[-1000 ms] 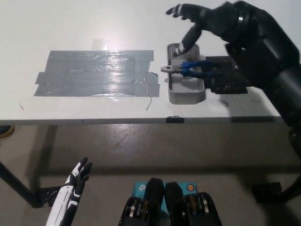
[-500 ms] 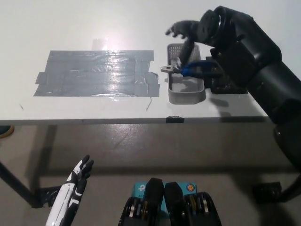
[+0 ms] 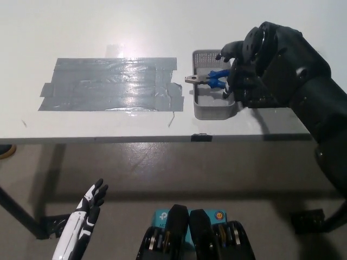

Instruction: The robot picks the blue plier placed on top of the container and places it on the grey area of the table

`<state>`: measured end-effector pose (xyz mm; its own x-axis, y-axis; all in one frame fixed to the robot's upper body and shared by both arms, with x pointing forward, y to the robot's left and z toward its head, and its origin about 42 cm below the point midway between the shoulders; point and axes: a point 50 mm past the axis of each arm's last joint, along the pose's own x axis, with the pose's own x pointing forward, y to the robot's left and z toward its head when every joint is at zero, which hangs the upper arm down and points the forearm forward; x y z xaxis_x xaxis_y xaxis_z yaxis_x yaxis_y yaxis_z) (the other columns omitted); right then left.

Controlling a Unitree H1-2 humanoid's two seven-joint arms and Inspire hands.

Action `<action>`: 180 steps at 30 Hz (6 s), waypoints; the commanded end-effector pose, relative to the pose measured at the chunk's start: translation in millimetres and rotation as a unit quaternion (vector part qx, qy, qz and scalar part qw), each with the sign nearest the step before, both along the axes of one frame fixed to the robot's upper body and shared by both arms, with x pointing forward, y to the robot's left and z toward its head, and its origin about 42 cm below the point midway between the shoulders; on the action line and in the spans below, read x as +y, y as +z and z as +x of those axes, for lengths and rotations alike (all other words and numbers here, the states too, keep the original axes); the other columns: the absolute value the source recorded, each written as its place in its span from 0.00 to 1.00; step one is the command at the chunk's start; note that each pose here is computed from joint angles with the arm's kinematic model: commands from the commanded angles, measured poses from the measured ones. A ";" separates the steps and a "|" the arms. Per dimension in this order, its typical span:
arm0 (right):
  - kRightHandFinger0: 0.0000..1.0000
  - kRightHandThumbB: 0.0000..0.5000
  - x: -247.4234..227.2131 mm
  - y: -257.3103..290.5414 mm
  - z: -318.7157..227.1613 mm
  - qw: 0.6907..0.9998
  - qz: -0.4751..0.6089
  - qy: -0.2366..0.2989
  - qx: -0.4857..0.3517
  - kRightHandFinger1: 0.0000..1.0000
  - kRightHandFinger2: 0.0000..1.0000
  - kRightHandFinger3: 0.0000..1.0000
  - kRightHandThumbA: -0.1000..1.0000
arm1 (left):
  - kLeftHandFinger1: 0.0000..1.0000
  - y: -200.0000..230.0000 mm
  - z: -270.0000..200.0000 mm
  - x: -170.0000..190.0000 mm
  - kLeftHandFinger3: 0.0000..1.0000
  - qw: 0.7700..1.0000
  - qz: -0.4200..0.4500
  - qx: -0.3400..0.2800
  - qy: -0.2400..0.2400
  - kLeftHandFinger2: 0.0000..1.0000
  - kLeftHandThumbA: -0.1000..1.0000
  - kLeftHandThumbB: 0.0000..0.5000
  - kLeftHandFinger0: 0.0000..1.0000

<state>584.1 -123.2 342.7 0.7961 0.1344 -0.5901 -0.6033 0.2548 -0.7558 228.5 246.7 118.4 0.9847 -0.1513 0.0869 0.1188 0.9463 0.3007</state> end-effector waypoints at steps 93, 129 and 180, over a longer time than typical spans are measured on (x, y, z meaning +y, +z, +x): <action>1.00 0.75 8.5 -32.2 1.5 0.987 -0.116 0.010 -0.110 1.00 1.00 1.00 0.49 | 0.98 26.1 21.3 -7.2 0.88 0.999 0.016 -0.018 -0.045 0.76 1.00 0.11 1.00; 0.00 0.56 -8.7 72.3 14.0 0.877 -0.147 0.106 -0.445 0.32 0.63 0.39 0.00 | 0.86 32.5 34.7 -8.7 0.83 0.998 0.009 -0.029 -0.056 0.74 1.00 0.04 1.00; 0.00 0.62 181.1 -58.1 -60.0 0.900 -0.033 0.244 -0.360 0.07 0.39 0.43 0.04 | 1.00 26.2 10.5 -32.3 1.00 0.994 -0.012 -0.050 -0.098 1.00 1.00 0.39 1.00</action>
<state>522.5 45.8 256.5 0.8599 0.5063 -0.0646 -0.0720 -0.0050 -0.9974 244.5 219.6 135.5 0.9469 -0.2990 0.1184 0.2547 0.9221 0.2915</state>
